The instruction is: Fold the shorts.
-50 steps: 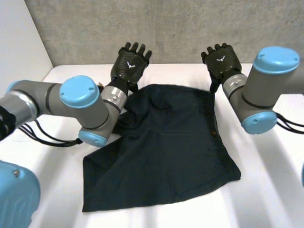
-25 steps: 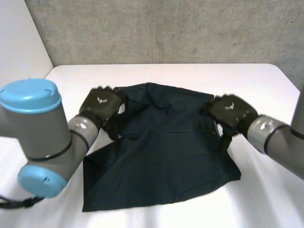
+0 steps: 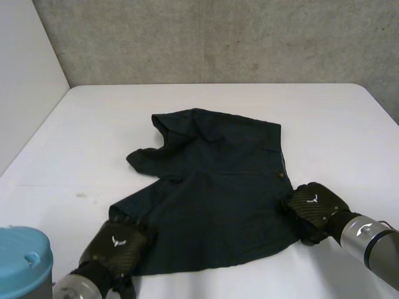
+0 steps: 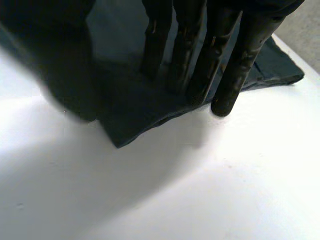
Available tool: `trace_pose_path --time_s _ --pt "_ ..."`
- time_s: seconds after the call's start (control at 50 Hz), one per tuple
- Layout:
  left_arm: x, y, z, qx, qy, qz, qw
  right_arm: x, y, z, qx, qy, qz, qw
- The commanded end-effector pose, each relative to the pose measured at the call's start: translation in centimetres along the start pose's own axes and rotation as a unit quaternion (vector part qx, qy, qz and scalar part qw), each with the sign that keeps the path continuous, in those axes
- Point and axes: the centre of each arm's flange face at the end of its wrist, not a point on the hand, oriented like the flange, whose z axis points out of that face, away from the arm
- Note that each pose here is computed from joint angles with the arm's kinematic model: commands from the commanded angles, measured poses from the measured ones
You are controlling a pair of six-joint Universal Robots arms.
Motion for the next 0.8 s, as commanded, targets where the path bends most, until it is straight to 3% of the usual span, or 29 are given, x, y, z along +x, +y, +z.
trace_pose_path --time_s 0.02,0.32,0.66,0.8 --pt "0.0 1.6 0.7 -0.029 -0.013 0.001 0.999 0.5 0.0 0.8 0.022 0.021 -0.005 1.0" --pt "-0.2 0.4 2.3 0.041 -0.033 -0.004 0.999 0.3 -0.1 0.5 0.023 0.018 0.04 0.999" --pt "-0.2 0.5 3.9 0.033 -0.036 0.019 0.999 0.9 -0.6 0.2 0.029 0.035 0.035 0.998" --pt "-1.0 -1.9 3.0 0.082 -0.053 0.016 0.995 1.8 -2.5 -1.1 0.051 0.056 0.019 0.997"
